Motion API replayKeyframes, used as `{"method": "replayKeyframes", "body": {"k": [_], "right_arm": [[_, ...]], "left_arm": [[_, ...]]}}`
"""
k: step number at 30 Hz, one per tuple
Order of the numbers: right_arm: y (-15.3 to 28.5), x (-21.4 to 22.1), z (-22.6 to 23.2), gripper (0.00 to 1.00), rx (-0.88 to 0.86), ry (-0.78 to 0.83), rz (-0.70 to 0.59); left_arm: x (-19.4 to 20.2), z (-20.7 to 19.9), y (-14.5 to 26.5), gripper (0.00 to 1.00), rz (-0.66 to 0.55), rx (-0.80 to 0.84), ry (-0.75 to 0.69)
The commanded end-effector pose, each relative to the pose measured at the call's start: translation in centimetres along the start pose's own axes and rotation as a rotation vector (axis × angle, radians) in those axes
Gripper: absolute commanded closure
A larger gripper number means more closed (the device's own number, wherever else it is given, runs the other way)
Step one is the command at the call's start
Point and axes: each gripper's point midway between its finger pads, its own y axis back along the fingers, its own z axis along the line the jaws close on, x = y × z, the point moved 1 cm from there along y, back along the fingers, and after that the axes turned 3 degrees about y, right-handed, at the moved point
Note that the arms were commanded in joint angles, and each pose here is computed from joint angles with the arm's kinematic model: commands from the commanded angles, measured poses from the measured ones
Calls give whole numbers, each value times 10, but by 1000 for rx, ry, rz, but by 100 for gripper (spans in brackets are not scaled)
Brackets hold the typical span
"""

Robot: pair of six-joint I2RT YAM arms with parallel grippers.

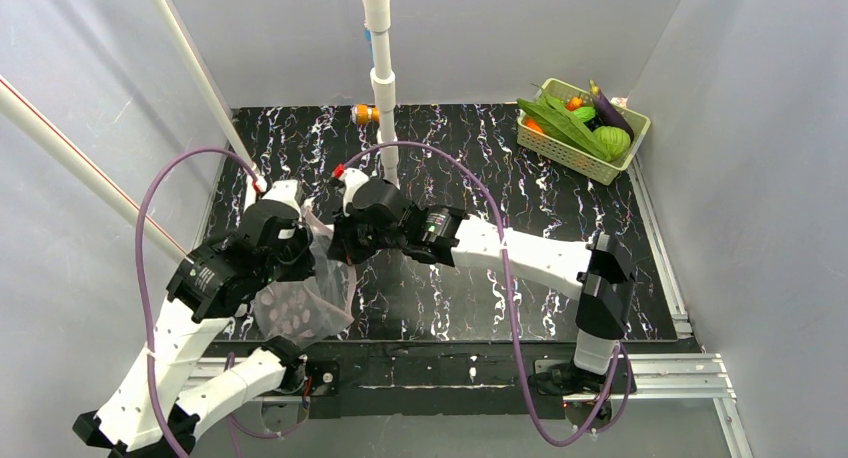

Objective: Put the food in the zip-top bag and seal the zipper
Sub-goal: Open the zipper of the food storage bag at the center of the board.

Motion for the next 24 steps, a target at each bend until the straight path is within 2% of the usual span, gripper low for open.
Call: {"method": "replayKeyframes", "body": {"k": [1,3,6,10,15,20,22,24], "right_arm": [[30,-32,-54,99,381,-55,-221],[44,-43,-54,99,371,-54,-310],[47,-48,-43,99,307,-38,-341],[36,-42,-35,99,253,-62,-308],[31,-36,-22,99,165,-54,-276],[29,-28,-15,99,111,-52,-252],[29,-26,-14,99,104,-46,-240],[30,-25,-14,99,106,-36,-234]], "left_arm": [[-31,25,15,100,-107,-170,-10],[-42,33,24,100,-151,-211,-31],[-47,14,25,99,-156,-98,-62],[-30,-18,5,88,-80,67,-29],[0,-13,-23,76,17,23,-15],[3,-2,-26,65,17,-35,-23],[-1,0,-22,69,-2,-36,-28],[-9,1,-16,84,-35,-37,-32]]}}
